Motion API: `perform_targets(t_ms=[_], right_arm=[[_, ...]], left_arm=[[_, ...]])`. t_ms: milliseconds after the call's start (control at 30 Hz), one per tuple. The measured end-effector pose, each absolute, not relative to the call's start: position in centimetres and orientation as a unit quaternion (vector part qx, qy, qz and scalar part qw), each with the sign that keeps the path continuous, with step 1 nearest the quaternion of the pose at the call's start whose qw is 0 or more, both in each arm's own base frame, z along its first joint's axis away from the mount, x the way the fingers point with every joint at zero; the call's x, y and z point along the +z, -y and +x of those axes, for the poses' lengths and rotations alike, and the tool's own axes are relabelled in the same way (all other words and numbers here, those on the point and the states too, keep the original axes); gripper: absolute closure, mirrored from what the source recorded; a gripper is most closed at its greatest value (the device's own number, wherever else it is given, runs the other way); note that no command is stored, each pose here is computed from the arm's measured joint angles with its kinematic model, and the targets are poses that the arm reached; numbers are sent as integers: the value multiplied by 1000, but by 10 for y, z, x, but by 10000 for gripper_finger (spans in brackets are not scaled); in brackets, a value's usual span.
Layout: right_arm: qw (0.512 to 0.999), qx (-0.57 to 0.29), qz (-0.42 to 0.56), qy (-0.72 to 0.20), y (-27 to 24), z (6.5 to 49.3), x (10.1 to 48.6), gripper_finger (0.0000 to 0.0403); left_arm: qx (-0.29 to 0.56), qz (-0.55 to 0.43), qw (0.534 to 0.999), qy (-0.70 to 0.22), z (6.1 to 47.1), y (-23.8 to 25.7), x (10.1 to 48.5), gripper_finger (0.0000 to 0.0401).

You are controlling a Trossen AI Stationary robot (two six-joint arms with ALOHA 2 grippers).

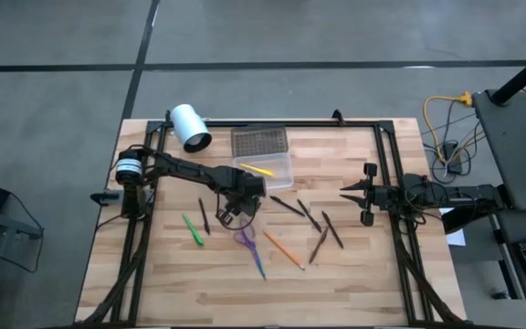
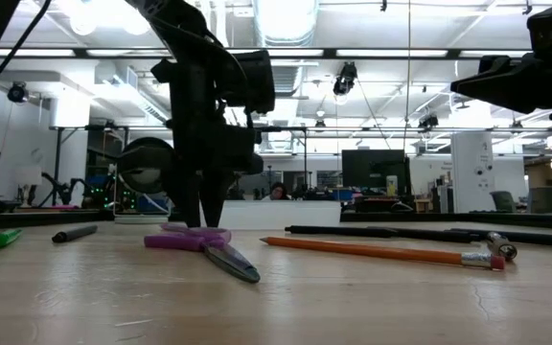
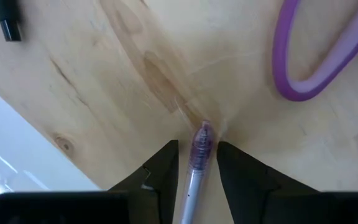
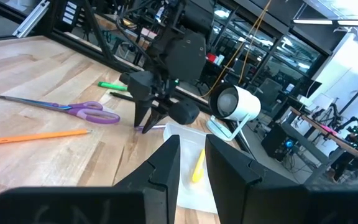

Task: Pick & place school supplies into a supply box
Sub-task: Put the violet pen into the supply box

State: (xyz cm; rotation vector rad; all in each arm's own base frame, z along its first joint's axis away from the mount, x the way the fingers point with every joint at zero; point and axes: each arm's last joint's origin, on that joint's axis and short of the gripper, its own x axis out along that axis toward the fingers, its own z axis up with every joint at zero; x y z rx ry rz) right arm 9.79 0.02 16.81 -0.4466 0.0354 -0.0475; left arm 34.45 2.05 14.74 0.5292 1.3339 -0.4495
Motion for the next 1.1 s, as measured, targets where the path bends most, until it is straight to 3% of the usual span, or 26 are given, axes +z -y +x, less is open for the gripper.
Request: perform_targets(t_ms=[167,400,800,1100], right_arm=[[975,-24,-221,-18,0,98,168,335],[975,-24,-222,-18,0,98,168,335],[975,-23,-222,-17,0,98,168,335],[975,-24,-222,-18,0,98,168,335]], left_arm=[[-207,227,734,-605,344,-25,147,314],[-213,221,733,-607,343,-25,146,386],[-207,198,730,-621,351,-13,161,389],[-165,266,736,-600,370,7,194,389]])
